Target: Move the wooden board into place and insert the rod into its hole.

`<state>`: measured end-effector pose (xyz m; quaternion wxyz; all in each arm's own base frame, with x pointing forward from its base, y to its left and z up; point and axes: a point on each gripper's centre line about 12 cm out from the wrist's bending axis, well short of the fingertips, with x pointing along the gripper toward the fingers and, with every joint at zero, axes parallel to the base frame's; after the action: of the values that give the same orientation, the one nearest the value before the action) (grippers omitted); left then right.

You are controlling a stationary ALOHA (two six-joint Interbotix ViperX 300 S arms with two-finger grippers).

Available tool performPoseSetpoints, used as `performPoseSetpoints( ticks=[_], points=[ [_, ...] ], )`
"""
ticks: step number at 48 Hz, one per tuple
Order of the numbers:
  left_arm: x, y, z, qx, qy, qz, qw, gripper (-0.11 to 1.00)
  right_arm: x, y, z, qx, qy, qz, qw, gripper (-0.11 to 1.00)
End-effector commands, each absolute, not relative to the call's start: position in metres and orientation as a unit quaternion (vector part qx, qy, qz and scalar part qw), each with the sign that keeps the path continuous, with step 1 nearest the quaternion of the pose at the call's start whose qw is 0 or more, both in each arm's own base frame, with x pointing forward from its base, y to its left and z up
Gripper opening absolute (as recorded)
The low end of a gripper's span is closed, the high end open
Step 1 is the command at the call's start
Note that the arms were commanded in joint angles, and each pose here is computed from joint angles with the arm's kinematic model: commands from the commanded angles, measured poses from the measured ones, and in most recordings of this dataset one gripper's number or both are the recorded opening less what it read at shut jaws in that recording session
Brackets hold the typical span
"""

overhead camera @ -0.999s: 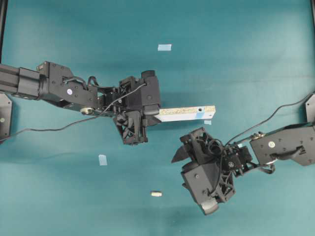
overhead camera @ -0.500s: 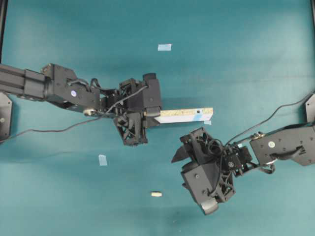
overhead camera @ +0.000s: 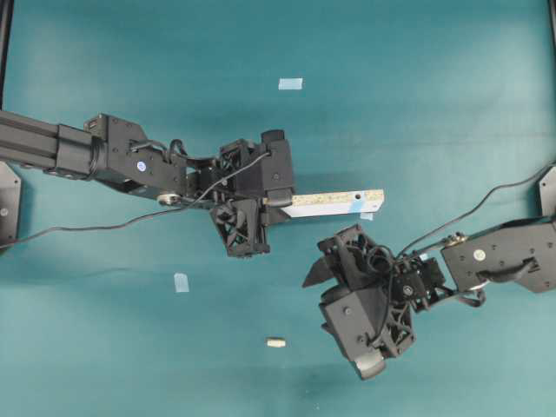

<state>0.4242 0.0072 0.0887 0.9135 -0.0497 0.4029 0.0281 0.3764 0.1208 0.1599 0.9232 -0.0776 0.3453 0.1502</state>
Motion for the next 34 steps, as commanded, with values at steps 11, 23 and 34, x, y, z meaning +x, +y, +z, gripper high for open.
performPoseSetpoints(
  ticks=[11, 23, 34],
  points=[
    [0.4279, 0.0078, 0.1038, -0.051, 0.389, 0.028, 0.919, 0.21, 0.3811, 0.1231, 0.1699, -0.075, 0.33, 0.152, 0.929, 0.87],
    [0.4252, 0.0077, 0.1055, -0.05, 0.391, 0.028, 0.919, 0.21, 0.3816, 0.1232, 0.1692, -0.076, 0.331, 0.152, 0.928, 0.87],
    [0.4256, 0.0077, 0.1071, -0.052, 0.389, 0.028, 0.919, 0.39, 0.3816, 0.1232, 0.1692, -0.076, 0.331, 0.152, 0.928, 0.87]
  ],
)
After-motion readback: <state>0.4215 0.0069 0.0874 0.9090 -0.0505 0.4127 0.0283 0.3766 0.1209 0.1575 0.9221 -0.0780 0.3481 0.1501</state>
